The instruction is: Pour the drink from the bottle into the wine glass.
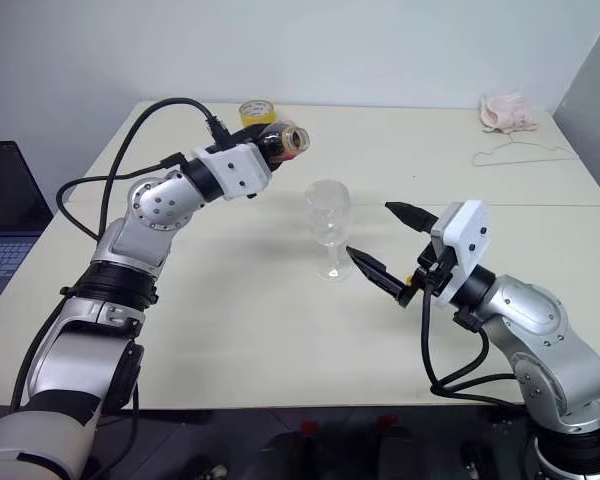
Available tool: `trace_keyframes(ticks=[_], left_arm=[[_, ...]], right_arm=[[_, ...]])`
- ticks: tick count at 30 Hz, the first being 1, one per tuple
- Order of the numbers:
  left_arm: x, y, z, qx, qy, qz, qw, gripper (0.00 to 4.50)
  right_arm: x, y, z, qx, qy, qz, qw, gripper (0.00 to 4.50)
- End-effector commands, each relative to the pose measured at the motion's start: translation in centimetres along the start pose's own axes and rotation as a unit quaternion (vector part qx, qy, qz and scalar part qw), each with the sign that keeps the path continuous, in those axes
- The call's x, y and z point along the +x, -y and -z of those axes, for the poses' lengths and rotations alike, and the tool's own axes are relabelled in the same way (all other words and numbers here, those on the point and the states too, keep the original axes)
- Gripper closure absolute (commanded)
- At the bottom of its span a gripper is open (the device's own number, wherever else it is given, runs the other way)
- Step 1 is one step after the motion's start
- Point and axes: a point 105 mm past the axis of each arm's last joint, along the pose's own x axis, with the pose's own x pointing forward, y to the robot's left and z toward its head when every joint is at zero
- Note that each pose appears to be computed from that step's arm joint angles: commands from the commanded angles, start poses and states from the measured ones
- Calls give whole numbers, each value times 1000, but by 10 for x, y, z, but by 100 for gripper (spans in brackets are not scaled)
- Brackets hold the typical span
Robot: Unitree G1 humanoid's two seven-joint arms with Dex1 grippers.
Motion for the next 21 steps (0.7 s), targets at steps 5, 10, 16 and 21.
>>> trace_keyframes(ticks=[5, 10, 16, 21], left_arm=[[4, -24, -19, 64, 40, -38, 996, 311], [5, -24, -22, 81, 48, -38, 995, 311], [6, -23, -24, 109, 55, -36, 992, 311], [5, -24, -27, 139, 63, -36, 988, 311]], right_arm=[[-3, -3, -6, -12, 25, 7, 1000, 0], [-6, 1, -5, -16, 36, 24, 999, 0], [-10, 5, 5, -20, 32, 43, 998, 0], [-10, 4, 8, -13, 32, 42, 998, 0]])
